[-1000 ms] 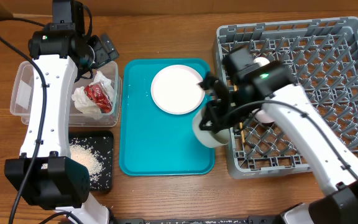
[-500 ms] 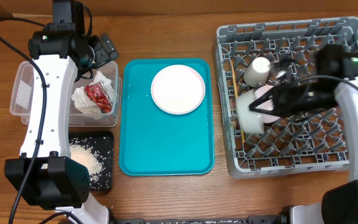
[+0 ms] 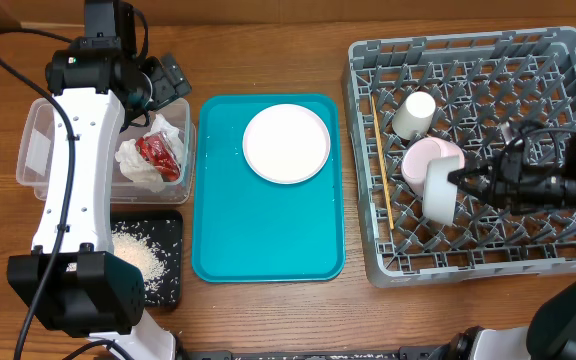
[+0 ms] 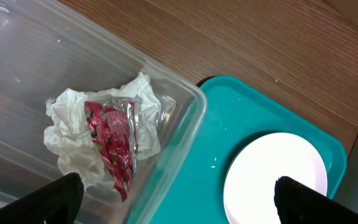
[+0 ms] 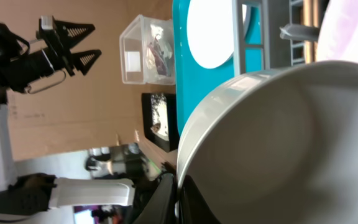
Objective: Sort waste into correct bins and load items into the dishwasher
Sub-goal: 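Lift the small white bowl with the right gripper and carry it into the rack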
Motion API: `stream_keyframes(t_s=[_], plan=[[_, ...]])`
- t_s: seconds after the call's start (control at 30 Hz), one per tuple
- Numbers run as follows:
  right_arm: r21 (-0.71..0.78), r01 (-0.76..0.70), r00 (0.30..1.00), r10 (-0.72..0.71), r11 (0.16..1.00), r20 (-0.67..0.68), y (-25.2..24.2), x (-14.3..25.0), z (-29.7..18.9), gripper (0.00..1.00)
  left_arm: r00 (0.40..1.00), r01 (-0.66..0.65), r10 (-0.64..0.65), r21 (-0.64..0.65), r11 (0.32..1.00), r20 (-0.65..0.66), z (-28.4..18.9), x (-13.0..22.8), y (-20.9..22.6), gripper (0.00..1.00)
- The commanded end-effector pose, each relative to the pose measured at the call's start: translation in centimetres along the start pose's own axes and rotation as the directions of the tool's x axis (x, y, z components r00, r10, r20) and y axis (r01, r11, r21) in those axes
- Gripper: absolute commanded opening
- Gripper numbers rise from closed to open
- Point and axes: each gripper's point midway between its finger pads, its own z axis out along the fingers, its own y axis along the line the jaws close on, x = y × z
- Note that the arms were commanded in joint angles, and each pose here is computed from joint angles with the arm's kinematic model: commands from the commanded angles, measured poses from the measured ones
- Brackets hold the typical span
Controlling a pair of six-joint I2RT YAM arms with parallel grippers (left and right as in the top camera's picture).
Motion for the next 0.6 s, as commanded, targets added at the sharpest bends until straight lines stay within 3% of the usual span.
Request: stream_keyframes(t_s=[0.0, 0.57], plan=[[-0.051, 0.033, 0.999, -0.032, 0.998, 0.024, 0.3, 0.8, 0.3, 0.04, 1.000, -0.018, 0.017, 0.022, 1.000, 0.025, -1.0, -0.4, -0.6, 1.00], [-0.140, -0.015, 1.000, 0.015, 0.990, 0.000, -1.3, 3.5, 2.1, 0.04, 1.000, -0.018, 0.017, 0.022, 1.000, 0.025, -1.0, -0.4, -0.6, 1.00]])
